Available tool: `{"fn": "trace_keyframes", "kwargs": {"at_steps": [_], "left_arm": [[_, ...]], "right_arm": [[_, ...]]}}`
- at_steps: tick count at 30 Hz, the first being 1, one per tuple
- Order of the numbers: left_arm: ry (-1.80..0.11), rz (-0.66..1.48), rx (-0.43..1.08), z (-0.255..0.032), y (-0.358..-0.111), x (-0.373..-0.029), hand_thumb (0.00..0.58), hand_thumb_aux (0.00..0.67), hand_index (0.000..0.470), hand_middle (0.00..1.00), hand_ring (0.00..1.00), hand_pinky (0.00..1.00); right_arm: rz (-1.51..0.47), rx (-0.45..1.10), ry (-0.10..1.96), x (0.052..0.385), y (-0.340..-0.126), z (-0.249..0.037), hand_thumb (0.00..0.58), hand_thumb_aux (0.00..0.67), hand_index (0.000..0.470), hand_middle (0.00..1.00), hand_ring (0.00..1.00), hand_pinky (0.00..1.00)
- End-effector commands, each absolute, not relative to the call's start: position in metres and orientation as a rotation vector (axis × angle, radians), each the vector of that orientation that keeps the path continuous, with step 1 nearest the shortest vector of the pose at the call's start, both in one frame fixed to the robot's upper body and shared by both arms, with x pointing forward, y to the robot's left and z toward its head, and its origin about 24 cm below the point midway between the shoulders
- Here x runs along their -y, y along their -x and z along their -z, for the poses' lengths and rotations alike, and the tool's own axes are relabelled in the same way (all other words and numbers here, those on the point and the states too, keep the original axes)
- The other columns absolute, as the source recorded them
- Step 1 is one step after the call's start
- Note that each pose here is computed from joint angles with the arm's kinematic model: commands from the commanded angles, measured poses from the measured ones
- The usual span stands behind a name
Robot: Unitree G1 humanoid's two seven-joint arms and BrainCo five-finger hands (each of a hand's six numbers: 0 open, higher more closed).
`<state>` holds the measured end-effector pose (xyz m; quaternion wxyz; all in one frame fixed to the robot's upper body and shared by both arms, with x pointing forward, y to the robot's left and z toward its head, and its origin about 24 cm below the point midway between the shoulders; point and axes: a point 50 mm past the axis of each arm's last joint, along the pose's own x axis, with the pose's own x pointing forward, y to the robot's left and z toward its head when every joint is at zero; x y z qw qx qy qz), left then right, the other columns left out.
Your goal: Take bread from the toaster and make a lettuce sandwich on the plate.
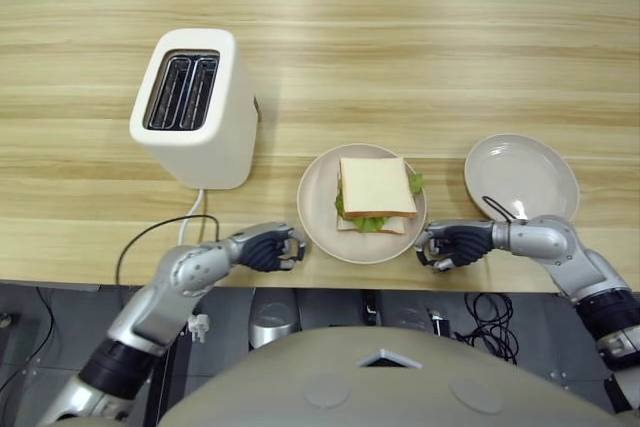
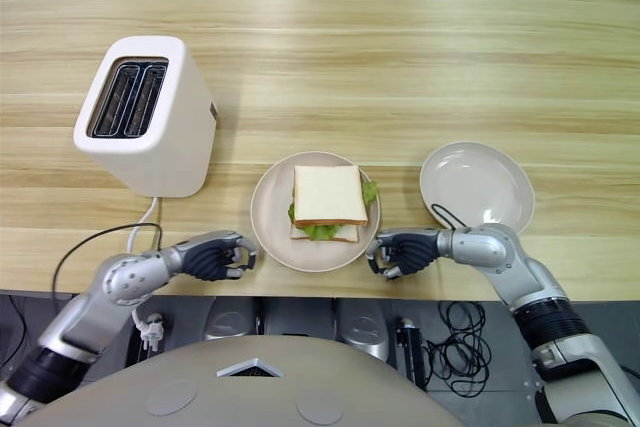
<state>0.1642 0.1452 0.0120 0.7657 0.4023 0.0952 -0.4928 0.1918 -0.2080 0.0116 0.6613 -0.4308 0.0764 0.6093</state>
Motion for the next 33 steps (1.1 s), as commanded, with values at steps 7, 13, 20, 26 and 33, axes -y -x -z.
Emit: {"fn": "trace_keyframes", "kwargs": {"at_steps": [7,13,20,26,33], "left_arm": [[-0.886,1.139,-0.193,0.004,-0.183,-0.125,0.580,0.670,0.460,1.00,1.00,1.00],[-0.965,0.982,-0.182,0.003,-0.236,-0.136,0.580,0.670,0.460,1.00,1.00,1.00],[-1.004,0.937,-0.184,0.009,-0.279,-0.125,0.580,0.670,0.460,1.00,1.00,1.00],[-0.997,0.895,-0.223,0.021,-0.303,-0.113,0.580,0.670,0.460,1.00,1.00,1.00],[-1.001,0.738,-0.146,0.014,-0.318,-0.124,0.580,0.670,0.460,1.00,1.00,1.00]], "right_arm": [[-1.369,-0.134,0.967,0.173,-0.206,0.000,0.580,0.670,0.460,1.00,1.00,1.00],[-1.263,-0.105,1.098,0.164,-0.252,0.001,0.580,0.670,0.460,1.00,1.00,1.00],[-1.221,-0.195,1.207,0.162,-0.292,0.007,0.580,0.670,0.460,1.00,1.00,1.00],[-1.124,-0.300,1.273,0.160,-0.313,0.016,0.580,0.670,0.460,1.00,1.00,1.00],[-1.030,-0.238,1.192,0.155,-0.323,0.008,0.580,0.670,0.460,1.00,1.00,1.00]]}}
